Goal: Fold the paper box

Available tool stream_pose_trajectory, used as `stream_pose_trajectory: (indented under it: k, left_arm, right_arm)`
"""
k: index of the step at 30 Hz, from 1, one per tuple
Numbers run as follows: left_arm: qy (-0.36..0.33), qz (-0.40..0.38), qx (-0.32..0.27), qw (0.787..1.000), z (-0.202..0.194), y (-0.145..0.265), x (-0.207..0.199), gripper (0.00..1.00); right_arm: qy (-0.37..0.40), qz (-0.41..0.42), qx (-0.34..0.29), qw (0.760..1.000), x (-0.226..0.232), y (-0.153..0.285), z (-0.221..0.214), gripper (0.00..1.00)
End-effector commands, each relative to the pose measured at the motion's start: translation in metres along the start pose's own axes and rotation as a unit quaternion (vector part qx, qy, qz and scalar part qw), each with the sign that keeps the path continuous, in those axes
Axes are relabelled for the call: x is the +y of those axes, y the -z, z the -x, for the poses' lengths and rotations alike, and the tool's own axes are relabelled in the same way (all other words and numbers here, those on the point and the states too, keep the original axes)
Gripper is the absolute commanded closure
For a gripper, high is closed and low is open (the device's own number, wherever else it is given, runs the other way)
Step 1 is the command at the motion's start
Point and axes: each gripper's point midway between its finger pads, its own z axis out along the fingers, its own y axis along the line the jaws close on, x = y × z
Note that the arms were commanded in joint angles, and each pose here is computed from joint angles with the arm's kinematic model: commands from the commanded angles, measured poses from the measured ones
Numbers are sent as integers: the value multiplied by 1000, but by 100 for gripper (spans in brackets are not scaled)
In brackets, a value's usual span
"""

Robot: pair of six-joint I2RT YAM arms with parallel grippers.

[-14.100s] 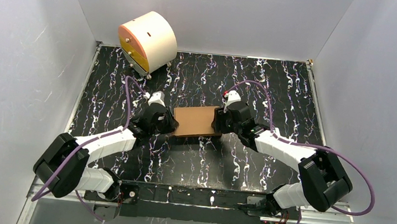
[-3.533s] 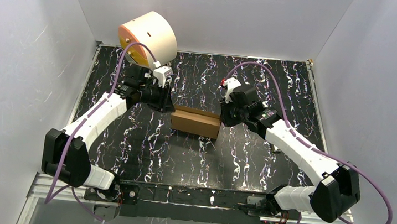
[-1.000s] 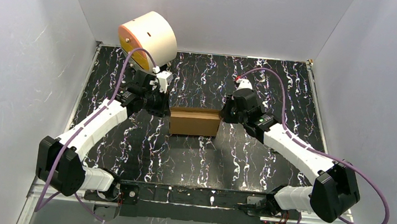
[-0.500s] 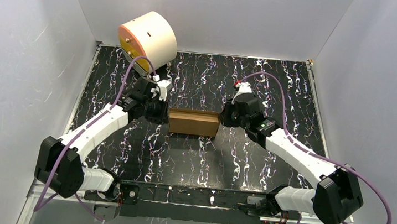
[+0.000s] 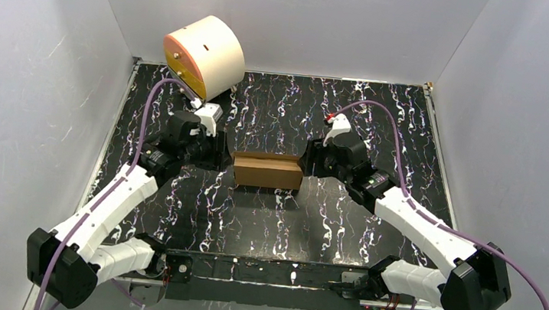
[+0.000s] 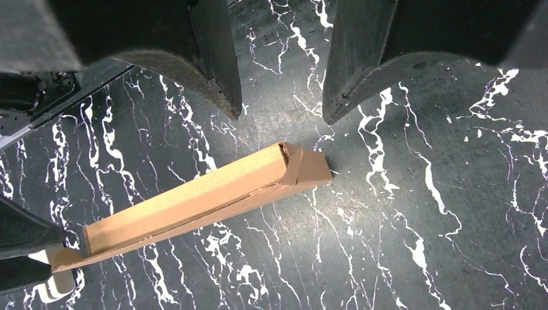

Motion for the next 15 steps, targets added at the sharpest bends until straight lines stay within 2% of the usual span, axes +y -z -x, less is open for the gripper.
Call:
stream_pose_trajectory:
  k: [1,5,15]
  left_arm:
    - [4,4,-31,999,19,9,-3,52]
    - [-8,14,-18,1000,21,3,0,55]
    - [-20,17,-1,1000,26,-12,2,70]
  right_arm:
    - [25,11,-46,999,10,9,35,37]
    - [30,12,-36,999,10,7,32,42]
    - [37,12,-22,999,9,0,26,61]
